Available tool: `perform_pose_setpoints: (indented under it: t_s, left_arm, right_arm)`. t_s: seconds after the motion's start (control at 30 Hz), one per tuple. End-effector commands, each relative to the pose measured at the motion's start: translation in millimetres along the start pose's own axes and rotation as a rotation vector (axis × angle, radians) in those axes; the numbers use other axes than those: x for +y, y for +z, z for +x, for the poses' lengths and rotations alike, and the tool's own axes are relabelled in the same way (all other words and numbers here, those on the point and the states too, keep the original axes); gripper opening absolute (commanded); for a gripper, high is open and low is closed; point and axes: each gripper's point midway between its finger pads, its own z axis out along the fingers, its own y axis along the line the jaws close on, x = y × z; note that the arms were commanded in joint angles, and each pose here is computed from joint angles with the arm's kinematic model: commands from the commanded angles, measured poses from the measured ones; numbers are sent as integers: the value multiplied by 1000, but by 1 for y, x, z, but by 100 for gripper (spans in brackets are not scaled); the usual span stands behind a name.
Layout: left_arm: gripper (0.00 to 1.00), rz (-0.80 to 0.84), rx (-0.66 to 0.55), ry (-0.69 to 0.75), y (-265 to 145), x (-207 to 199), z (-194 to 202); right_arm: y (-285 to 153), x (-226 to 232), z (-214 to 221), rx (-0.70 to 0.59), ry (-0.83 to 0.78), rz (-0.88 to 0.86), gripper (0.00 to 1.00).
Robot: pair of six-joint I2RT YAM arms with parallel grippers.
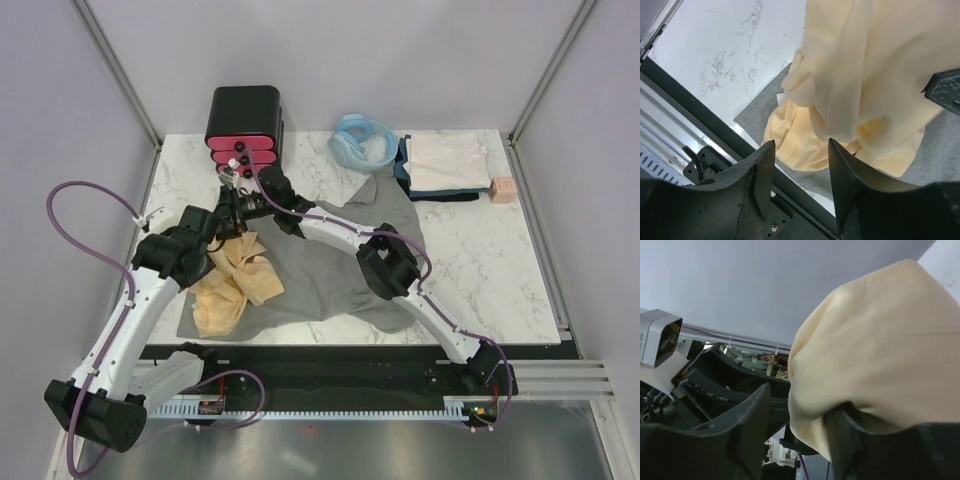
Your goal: Fold and stack the t-shirts
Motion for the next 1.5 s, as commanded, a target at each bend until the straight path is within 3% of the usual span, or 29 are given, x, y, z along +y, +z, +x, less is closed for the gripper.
perform_pose_setpoints:
  t_s: [0.0, 0.07, 0.13, 0.17, 0.23, 0.3, 0.33, 0.73, 0.9, 1.1, 1.3, 1.33, 1.4, 1.43, 1.47]
  left_arm:
    - [55, 88, -53, 2, 1, -19, -11]
    - [55, 89, -64, 12, 2, -21, -14]
    - [56, 72, -74, 20, 4, -19, -16]
    - [56, 68, -75, 24, 4, -20, -17]
    - [57, 66, -81, 26, 3, -23, -22]
    - [61, 58, -82, 34, 7, -28, -25]
    - [62, 53, -77, 44, 10, -30, -25]
    - [63, 4, 10, 121, 72, -69, -19]
    - [65, 49, 32, 155, 79, -87, -19]
    - [65, 17, 162, 196, 100, -82, 24]
    - [52, 2, 225, 215, 113, -76, 50]
    - [35, -9, 239, 220, 117, -74, 55]
    - [22, -24, 269, 227, 122, -73, 65]
    - [7, -33, 283, 230, 126, -73, 69]
    - [2, -31, 286, 232, 126, -73, 71]
  right_arm:
    - [-25, -5, -20, -69, -20, 38, 65]
    - [-40, 7, -29, -88, -52, 62, 66]
    - [-53, -6, -31, -112, -70, 144, 71]
    - [-62, 10, -38, -138, -103, 154, 79]
    - [-79, 16, -41, -163, -103, 182, 81]
    - [-91, 15, -39, -178, -92, 204, 81]
    - [-99, 37, -45, -202, -120, 195, 82]
    - [-171, 120, -42, -293, -238, 264, 81]
    - [-180, 107, -19, -262, -196, 309, 82]
    - [-192, 106, -15, -278, -190, 331, 82]
    - [-201, 110, -16, -277, -205, 346, 81]
    - [-203, 109, -17, -280, -203, 350, 81]
    - [-206, 111, -16, -280, -207, 351, 80]
    - [-207, 112, -16, -281, -209, 352, 80]
    - [-209, 109, -14, -281, -202, 358, 80]
